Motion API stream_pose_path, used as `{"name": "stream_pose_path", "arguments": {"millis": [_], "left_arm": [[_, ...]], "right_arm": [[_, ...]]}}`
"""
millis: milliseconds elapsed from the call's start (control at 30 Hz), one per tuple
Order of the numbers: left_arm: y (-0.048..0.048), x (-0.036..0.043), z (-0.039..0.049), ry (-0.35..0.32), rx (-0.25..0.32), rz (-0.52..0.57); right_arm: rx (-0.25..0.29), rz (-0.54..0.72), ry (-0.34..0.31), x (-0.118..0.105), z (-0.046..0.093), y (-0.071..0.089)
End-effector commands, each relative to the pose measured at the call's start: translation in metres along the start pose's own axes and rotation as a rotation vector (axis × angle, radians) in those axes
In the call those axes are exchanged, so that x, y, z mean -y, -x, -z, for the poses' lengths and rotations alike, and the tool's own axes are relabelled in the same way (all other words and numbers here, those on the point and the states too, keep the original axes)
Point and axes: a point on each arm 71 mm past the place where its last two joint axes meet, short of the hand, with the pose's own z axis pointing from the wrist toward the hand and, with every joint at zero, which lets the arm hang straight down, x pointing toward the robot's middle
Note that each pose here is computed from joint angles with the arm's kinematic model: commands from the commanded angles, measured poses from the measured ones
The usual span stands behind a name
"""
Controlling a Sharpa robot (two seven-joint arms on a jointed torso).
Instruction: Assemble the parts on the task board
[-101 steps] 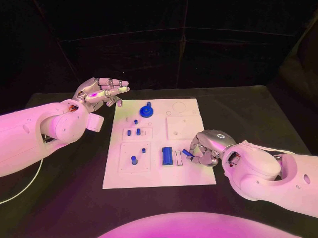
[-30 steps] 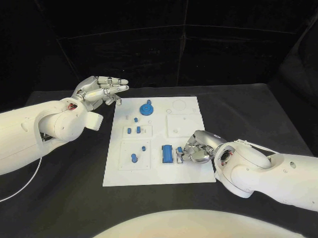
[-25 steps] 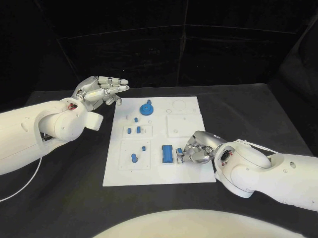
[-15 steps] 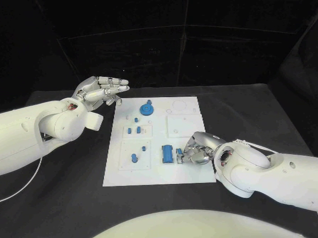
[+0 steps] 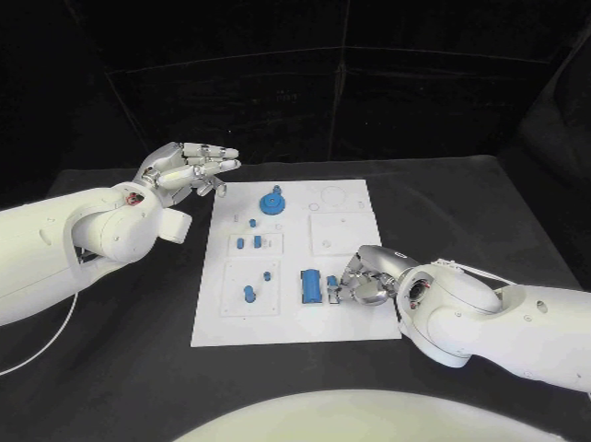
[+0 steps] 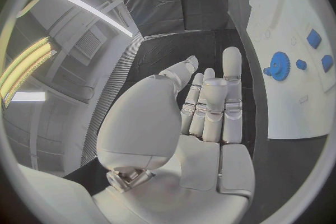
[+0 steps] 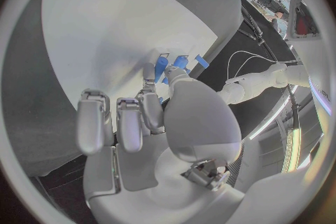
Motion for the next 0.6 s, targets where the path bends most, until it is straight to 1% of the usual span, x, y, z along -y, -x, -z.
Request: {"name": "stream_pose_path", "arguments": {"millis": [33,367,600], "left_arm": [[-0.0016,0.0012,-0.0004,-0.004,-0.012,0.007],[-0.0016,0.0011,-0.0004,-0.003,-0.013,0.007],[-0.0011,0.0011,0.0,-0.003,-0.012,0.007]], "right_arm": [[0.009,0.001,0.004,-0.0008,0.0,0.0008],[0.016,-0.003,0.005,-0.0002,0.0014,0.0018],[0.02,0.001,0.005,0.0042,0.0057,0.0044]]}}
